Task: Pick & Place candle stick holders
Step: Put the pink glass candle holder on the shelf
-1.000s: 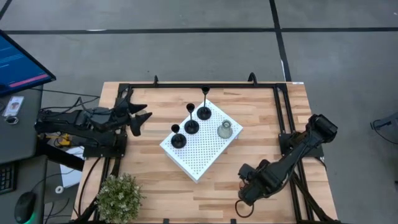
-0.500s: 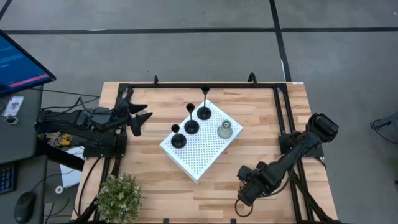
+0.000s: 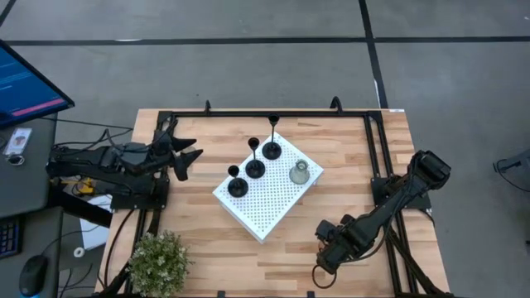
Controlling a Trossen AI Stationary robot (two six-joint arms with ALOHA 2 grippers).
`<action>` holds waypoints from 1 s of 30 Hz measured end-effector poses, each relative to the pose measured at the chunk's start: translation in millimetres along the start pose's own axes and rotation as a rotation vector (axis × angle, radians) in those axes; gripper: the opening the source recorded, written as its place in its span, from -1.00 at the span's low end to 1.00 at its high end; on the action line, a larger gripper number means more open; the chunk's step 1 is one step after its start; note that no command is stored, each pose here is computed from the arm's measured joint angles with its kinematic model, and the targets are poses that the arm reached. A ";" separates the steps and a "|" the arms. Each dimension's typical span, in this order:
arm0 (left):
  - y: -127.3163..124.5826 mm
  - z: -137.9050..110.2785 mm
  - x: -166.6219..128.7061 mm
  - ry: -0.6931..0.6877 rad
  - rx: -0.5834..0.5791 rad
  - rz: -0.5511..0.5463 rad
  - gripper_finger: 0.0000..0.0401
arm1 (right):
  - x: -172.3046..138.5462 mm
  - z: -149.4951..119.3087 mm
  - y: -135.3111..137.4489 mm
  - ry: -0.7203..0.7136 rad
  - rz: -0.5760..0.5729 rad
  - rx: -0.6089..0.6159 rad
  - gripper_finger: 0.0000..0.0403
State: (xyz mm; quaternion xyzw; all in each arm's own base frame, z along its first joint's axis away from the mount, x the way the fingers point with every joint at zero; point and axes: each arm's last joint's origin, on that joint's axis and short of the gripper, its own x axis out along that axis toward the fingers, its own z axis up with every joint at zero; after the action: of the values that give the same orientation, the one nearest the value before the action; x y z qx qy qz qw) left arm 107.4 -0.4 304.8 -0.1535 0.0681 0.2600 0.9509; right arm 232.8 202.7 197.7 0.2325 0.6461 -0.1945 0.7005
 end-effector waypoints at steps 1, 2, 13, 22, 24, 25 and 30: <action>-0.1 0.0 0.0 0.000 0.000 0.000 0.28 | -0.6 0.7 0.5 0.005 0.003 -0.003 -0.19; -0.1 0.0 0.1 0.000 0.000 0.000 0.28 | -1.5 2.0 1.2 0.009 0.007 -0.009 -0.19; -0.1 0.1 0.1 0.000 -0.001 -0.001 0.28 | -26.6 35.0 4.9 -0.016 0.062 -0.078 -0.19; -0.1 0.1 0.0 -0.001 -0.001 -0.001 0.28 | -89.9 64.7 9.0 -0.040 0.124 -0.188 -0.18; -0.1 0.1 0.1 -0.001 -0.001 -0.001 0.28 | -106.0 69.8 7.6 -0.050 0.133 -0.204 -0.19; -0.1 0.1 0.1 -0.001 -0.001 -0.001 0.28 | -113.5 72.5 6.8 -0.058 0.141 -0.209 -0.19; -0.1 0.1 0.1 -0.001 -0.001 -0.001 0.28 | -146.0 88.2 0.7 -0.107 0.191 -0.210 -0.18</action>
State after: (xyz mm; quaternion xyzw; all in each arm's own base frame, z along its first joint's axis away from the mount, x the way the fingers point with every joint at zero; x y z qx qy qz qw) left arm 107.5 -0.4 304.9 -0.1539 0.0676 0.2598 0.9509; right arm 292.0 148.4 348.1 0.2075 0.5996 -0.0705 0.7697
